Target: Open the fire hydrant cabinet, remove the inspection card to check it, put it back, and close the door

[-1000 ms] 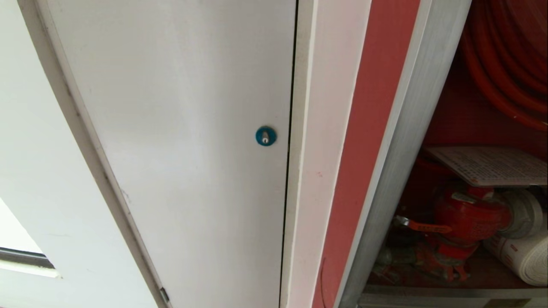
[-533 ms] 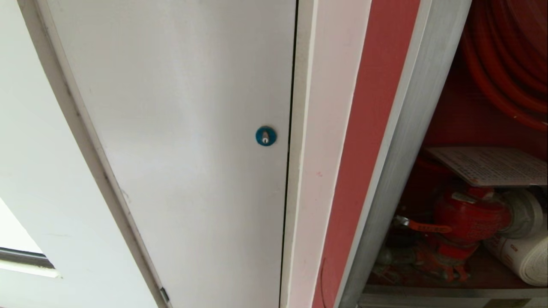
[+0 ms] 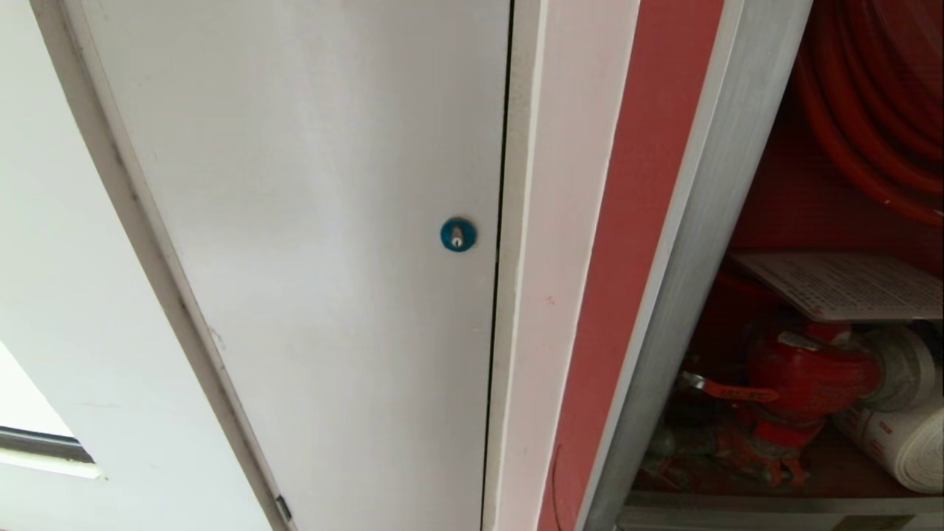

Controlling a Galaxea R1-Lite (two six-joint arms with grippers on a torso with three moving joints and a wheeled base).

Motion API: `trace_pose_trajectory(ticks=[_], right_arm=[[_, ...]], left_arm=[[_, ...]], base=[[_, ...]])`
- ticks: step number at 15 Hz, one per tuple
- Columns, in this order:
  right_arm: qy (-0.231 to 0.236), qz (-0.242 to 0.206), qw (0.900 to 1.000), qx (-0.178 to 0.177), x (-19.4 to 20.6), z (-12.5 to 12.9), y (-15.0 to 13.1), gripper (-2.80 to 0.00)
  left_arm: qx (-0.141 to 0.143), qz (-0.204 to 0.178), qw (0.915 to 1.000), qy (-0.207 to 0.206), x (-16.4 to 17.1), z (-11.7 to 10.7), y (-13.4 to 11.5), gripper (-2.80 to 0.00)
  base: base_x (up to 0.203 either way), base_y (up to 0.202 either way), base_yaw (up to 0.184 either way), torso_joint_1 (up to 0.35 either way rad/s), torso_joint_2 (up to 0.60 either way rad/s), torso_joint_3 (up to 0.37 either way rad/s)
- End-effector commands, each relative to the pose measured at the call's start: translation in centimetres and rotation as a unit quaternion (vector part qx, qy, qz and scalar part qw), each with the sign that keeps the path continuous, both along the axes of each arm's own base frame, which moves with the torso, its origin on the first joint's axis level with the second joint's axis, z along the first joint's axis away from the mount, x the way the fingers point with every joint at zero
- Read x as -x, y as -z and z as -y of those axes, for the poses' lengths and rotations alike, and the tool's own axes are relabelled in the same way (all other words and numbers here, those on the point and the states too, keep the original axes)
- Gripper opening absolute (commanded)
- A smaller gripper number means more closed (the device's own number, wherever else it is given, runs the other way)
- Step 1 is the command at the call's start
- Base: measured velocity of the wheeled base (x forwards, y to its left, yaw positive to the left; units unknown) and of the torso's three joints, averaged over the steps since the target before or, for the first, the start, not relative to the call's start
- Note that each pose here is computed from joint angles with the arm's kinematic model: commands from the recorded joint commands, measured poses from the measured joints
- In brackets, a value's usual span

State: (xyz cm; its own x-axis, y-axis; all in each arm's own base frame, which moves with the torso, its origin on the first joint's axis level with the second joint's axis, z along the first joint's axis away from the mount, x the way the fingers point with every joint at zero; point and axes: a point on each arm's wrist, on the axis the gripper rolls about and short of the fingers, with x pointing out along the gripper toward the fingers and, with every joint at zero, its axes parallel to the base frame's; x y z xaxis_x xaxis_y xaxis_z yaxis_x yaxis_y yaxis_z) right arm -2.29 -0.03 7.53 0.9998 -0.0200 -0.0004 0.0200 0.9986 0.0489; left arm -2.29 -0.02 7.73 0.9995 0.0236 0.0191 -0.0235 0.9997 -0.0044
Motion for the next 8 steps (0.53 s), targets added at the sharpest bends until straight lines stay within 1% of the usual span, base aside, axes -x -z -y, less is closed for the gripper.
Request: trace_pose_trajectory(ticks=[1, 3, 5, 8], right_arm=[[0.0, 0.0, 1.0, 0.0, 0.0, 0.0, 0.0, -2.8], [0.0, 0.0, 1.0, 0.0, 0.0, 0.0, 0.0, -2.8], [0.0, 0.0, 1.0, 0.0, 0.0, 0.0, 0.0, -2.8], [0.0, 0.0, 1.0, 0.0, 0.0, 0.0, 0.0, -2.8]], left_arm=[[0.0, -0.003, 1.0, 0.0, -0.06, 0.0, 0.16, -2.8], [0.0, -0.003, 1.0, 0.0, -0.06, 0.0, 0.16, -2.8], [0.0, -0.003, 1.0, 0.0, -0.06, 0.0, 0.16, -2.8], [0.0, -0.003, 1.0, 0.0, -0.06, 0.0, 0.16, -2.8]], base=[[0.0, 0.0, 0.0, 0.0, 0.0, 0.0], [-0.031, 0.0, 0.002, 0.002, 0.0, 0.001], [-0.166, 0.0, 0.003, 0.014, 0.01, 0.003], [-0.199, 0.0, 0.0, -0.006, 0.0, 0.003]])
